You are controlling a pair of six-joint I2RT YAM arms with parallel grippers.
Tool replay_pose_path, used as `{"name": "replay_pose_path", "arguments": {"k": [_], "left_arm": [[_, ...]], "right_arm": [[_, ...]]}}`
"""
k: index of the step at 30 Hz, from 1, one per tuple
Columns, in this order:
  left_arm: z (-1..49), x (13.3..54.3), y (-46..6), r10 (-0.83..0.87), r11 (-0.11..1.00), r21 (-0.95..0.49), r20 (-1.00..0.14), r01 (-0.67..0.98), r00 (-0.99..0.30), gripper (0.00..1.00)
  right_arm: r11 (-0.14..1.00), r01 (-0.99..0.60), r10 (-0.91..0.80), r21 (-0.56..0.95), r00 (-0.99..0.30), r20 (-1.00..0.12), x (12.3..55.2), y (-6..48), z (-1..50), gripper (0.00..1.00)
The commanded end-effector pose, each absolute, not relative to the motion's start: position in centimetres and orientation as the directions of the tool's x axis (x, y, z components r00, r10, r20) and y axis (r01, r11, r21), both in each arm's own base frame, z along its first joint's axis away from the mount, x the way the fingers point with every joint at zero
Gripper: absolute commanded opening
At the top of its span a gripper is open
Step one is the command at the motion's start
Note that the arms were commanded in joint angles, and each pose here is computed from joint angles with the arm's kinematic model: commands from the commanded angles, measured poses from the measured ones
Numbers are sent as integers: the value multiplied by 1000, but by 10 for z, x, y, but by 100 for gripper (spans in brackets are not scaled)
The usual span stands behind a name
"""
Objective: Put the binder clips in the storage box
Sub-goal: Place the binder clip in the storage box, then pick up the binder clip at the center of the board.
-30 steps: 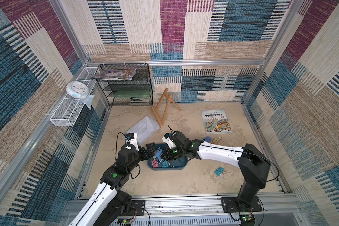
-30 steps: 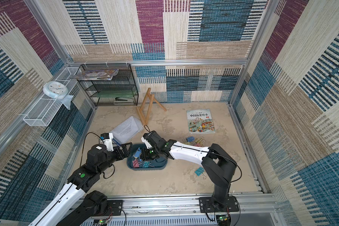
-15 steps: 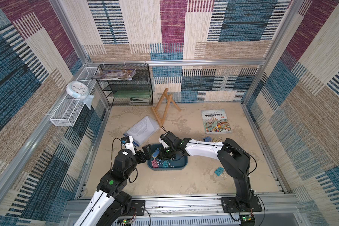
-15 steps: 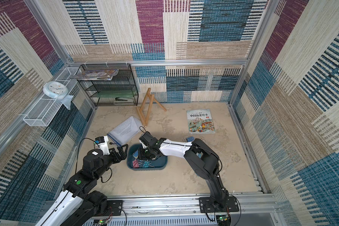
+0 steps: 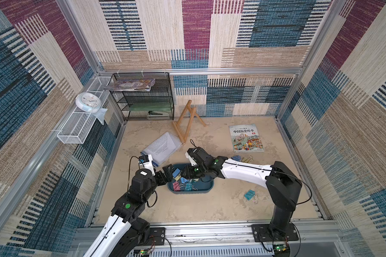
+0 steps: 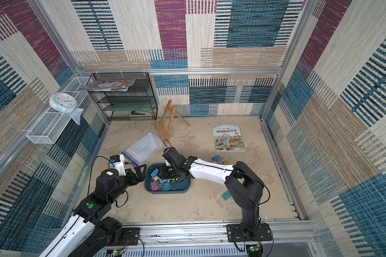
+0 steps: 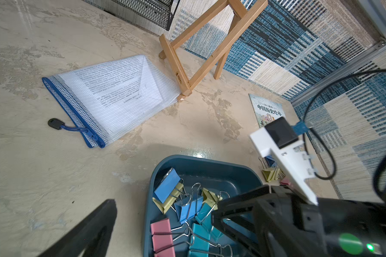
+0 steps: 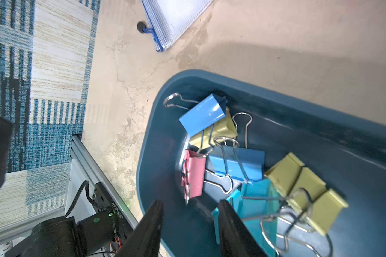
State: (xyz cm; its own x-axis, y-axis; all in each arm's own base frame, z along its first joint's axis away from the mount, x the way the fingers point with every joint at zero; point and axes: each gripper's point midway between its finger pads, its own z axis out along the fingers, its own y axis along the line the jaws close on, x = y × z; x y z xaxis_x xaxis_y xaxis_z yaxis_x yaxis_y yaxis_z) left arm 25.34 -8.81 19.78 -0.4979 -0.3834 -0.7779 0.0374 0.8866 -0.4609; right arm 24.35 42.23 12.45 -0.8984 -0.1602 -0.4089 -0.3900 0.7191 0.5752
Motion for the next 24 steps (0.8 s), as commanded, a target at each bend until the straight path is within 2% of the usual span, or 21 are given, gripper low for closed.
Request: {"name": "replay_pose_path", "arguments": {"k": [1,4,9,11,17,24], "left_arm": [[205,256,-92,-390,879,-474,-784,60,-484,99],[205,257,-93,-391,876,-478,-781,62,-486,99],[204,259,-97,-400,867,-493,-773,69,-493,99],[204,261,-98,-403,864,-498,-770,71,-495,99],[204,264,-102,-407,859,-506,-765,76,-500,99],[204,264,-103,-401,860,-504,-765,81,-504,99]], "right_arm": [[745,-416,-130,521,-857,-499,250,404,148,45],[778,-409,-53,477,-799,-599,256,373,180,44],[886,-240,153,396,-655,-740,273,290,214,41],[901,-171,223,398,-605,-764,276,257,220,40],[917,58,348,395,-601,-720,290,172,197,39],[945,273,324,180,-702,-634,295,113,139,39]]}}
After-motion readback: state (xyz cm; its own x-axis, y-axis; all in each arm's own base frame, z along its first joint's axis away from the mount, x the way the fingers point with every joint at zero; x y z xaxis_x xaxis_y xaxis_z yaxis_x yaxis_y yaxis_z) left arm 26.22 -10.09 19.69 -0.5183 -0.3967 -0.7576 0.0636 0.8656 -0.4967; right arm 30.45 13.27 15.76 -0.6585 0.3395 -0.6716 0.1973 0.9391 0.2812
